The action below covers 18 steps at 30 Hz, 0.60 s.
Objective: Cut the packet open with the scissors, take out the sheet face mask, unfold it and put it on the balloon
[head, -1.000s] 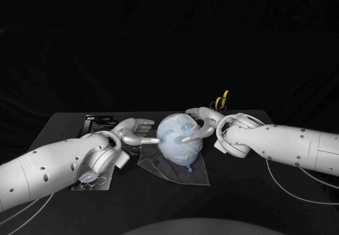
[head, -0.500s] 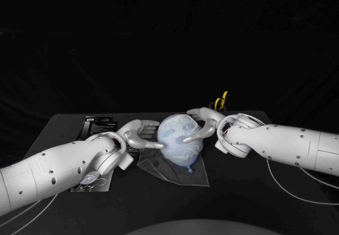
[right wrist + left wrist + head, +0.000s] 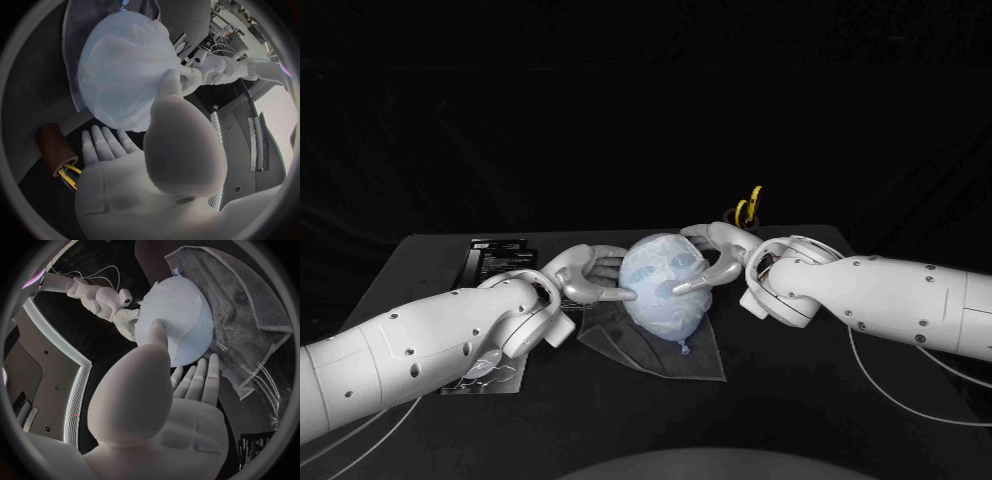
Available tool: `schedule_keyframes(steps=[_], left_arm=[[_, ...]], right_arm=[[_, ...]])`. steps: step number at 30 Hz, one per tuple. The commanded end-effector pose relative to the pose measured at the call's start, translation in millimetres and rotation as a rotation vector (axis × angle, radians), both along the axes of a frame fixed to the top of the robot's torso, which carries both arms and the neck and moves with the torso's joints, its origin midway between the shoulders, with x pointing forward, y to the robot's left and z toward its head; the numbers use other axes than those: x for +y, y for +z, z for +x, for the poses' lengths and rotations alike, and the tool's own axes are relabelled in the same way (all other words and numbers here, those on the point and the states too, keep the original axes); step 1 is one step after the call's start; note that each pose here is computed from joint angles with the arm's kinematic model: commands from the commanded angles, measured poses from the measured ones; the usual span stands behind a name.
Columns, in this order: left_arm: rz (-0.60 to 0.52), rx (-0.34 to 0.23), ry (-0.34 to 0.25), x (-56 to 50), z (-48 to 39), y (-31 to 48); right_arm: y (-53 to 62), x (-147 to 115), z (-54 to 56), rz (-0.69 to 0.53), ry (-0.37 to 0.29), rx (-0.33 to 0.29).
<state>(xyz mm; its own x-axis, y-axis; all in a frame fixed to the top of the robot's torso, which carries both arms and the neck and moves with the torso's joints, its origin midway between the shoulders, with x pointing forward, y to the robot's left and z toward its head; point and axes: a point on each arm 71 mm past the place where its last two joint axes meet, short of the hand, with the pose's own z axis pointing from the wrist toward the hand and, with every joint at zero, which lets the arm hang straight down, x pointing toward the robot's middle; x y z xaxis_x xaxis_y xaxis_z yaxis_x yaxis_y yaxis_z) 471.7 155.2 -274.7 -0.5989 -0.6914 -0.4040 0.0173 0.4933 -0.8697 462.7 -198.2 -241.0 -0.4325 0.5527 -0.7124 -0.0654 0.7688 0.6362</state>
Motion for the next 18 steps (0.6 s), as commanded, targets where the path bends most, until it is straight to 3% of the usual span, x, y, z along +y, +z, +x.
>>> schedule_keyframes(steps=[1, 9, 18], left_arm=[[0.011, -0.001, 0.012, -1.4, 1.2, -0.3], [0.018, -0.002, 0.027, -2.3, 2.8, -1.0], [0.012, -0.005, 0.029, -3.3, 3.0, -0.7]], right_arm=[[1.0, -1, -5.2, 0.055, -0.025, 0.027], [8.7, -10, -19.6, 0.097, -0.05, 0.053], [9.4, -30, -21.7, 0.085, -0.103, 0.092]])
